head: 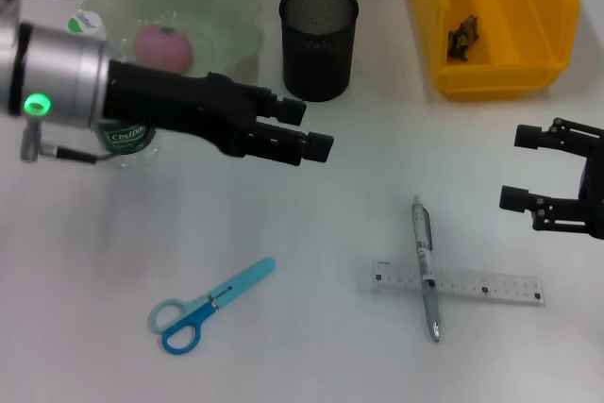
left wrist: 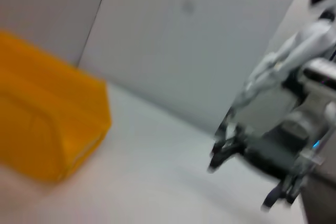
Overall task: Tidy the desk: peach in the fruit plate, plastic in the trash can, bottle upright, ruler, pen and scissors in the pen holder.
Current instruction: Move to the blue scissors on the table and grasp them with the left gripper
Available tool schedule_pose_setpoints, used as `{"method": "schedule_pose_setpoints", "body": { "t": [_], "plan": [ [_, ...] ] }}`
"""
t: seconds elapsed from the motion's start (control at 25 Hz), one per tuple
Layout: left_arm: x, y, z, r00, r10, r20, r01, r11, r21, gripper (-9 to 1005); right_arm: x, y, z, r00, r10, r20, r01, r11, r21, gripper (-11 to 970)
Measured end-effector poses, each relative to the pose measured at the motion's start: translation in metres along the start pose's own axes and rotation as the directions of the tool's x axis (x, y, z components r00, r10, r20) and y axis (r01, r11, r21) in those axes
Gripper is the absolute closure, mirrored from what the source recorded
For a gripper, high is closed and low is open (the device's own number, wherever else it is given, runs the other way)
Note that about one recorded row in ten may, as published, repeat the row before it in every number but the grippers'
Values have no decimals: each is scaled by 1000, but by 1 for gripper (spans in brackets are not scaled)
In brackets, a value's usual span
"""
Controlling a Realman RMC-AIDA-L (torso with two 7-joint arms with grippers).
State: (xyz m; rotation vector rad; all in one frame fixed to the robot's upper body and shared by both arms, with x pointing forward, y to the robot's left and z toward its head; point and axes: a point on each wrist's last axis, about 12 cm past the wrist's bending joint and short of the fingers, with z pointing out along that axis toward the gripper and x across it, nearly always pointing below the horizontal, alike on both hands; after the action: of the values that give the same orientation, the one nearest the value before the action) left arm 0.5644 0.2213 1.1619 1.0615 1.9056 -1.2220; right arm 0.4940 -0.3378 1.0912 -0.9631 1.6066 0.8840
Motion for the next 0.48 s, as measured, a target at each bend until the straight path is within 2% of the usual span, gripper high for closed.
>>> {"method": "schedule_pose_setpoints", "body": {
  "t": [0.08, 0.16, 0.2, 0.24, 0.28, 0.36, 0.4, 0.44, 0.48],
  "plan": [
    [-30, 2, 13, 972, -69, -225, 52, 995, -81, 231, 0, 0, 1, 1000, -1, 1, 1, 1000, 0, 135],
    [-33, 2, 16, 962, -78, -260, 54, 994, -96, 231, -1, -1, 1, 1000, -3, 0, 3, 1000, -3, 134],
    [-40, 1, 23, 937, -91, -338, 53, 991, -121, 230, -1, -1, 2, 1000, -3, -1, 3, 1000, -5, 134],
    [-47, -2, 34, 893, -103, -439, 34, 986, -163, 230, -1, -1, 1, 1000, -6, -5, 6, 1000, -7, 134],
    [-47, -2, 34, 893, -103, -439, 34, 986, -163, 230, -1, -1, 1, 1000, -11, -10, 10, 1000, -8, 134],
    [-55, -6, 46, 830, -112, -546, -13, 975, -220, 230, -1, -1, -1, 1000, -14, -19, 14, 1000, -9, 134],
    [-55, -6, 46, 830, -112, -546, -13, 975, -220, 230, -1, -1, -2, 1000, -18, -22, 17, 1000, -8, 134],
    [-61, -11, 55, 793, -105, -600, -52, 970, -238, 230, -1, -2, -3, 999, -22, -25, 22, 1000, -5, 134],
    [-65, -15, 61, 773, -100, -626, -67, 969, -237, 230, 0, -2, -3, 999, -27, -27, 27, 1000, -2, 134]
  ]
}}
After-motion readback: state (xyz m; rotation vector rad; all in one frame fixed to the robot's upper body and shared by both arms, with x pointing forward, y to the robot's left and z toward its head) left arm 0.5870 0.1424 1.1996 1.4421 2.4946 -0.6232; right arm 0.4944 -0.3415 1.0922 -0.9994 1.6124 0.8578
